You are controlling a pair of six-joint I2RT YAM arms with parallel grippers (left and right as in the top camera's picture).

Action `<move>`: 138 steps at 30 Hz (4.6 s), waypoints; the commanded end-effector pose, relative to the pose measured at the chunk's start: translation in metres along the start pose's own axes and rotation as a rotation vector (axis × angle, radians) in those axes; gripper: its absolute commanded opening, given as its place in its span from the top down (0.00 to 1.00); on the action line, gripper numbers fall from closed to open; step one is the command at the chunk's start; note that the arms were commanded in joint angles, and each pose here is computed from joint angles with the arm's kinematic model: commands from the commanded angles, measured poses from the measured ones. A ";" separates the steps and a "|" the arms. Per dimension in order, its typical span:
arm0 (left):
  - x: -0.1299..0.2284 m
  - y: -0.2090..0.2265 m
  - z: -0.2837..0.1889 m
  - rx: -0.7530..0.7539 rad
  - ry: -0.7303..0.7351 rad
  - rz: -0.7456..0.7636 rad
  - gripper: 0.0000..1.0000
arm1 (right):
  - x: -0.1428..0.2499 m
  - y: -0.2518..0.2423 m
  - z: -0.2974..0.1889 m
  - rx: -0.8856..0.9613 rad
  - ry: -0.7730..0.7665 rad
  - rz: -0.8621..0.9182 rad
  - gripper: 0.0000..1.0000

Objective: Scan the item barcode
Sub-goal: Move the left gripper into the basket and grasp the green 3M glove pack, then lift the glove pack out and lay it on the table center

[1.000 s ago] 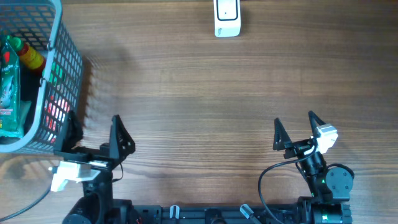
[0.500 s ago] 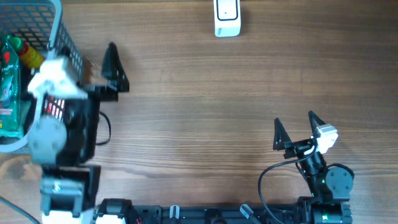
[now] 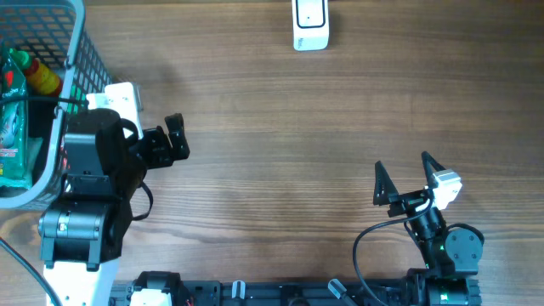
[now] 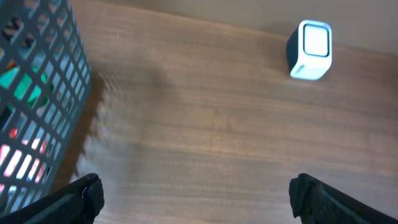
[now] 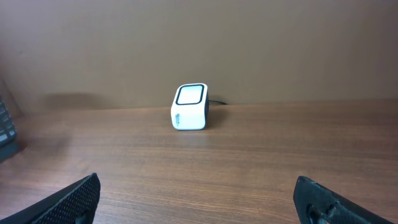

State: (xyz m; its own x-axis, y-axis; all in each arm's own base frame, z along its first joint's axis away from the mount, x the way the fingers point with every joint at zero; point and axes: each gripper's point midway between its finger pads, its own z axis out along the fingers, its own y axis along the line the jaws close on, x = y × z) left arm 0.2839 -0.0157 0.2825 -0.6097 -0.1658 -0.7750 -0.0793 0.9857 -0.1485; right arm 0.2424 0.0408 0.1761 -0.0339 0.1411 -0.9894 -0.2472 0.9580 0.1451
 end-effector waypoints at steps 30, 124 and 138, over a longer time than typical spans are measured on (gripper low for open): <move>-0.048 0.303 0.069 -0.716 0.359 -0.180 0.00 | -0.001 -0.001 0.000 0.007 -0.007 0.010 0.00; 0.017 -0.017 0.037 -0.321 0.366 -0.358 0.96 | -0.001 -0.001 0.000 0.007 -0.007 0.009 0.00; 0.101 -0.040 0.149 -0.539 0.583 -0.093 0.96 | -0.001 -0.001 0.000 0.007 -0.007 0.009 0.00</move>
State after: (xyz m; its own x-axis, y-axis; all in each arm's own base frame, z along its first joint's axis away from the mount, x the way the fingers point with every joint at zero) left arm 0.3415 -0.0723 0.1457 -0.8639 -0.3783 -0.3326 -0.4455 0.8820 0.1538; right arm 0.2424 0.0408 0.1760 -0.0341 0.1408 -0.9895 -0.2468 0.9582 0.1448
